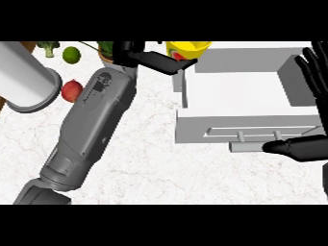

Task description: Pick up the cup, place it into the drawer and close the drawer

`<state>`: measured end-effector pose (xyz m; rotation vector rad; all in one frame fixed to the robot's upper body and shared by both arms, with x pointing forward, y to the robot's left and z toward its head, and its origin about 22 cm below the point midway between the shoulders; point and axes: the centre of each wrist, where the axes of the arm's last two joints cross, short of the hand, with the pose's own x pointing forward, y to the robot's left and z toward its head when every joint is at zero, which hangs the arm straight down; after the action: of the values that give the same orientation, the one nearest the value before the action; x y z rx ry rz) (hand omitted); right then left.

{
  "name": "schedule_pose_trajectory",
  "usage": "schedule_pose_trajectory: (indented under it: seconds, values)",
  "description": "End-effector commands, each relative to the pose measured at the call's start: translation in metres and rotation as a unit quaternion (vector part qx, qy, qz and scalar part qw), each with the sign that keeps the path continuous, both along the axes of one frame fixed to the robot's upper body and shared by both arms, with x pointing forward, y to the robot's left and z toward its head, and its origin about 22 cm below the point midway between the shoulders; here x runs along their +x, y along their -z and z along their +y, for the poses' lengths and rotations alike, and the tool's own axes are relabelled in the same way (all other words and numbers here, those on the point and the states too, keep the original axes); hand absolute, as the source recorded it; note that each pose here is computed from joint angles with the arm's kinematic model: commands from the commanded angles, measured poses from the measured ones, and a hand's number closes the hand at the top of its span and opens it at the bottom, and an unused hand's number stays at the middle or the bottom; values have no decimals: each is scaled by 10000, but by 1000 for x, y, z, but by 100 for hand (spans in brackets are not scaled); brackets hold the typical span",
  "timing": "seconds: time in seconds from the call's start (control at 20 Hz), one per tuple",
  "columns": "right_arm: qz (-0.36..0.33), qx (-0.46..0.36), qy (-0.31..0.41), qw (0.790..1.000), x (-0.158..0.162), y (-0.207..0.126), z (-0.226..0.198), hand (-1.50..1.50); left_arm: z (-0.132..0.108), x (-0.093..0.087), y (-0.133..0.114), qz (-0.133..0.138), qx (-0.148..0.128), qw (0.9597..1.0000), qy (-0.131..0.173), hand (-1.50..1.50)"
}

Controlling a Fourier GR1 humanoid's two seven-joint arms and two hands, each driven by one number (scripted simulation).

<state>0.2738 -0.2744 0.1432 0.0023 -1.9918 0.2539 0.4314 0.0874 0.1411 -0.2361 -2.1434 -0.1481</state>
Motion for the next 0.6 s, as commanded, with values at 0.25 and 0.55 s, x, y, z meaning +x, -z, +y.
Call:
schedule_pose_trajectory:
  seconds: [0.25,0.55]
  values:
    - [-75,-9,-161,9998,9,6,7,-150,-61,7,-49,770,658,9939,-425,150]
    - [-138,-8,-328,9994,12,-2,15,-150,-54,15,-13,1307,1254,9809,-705,150]
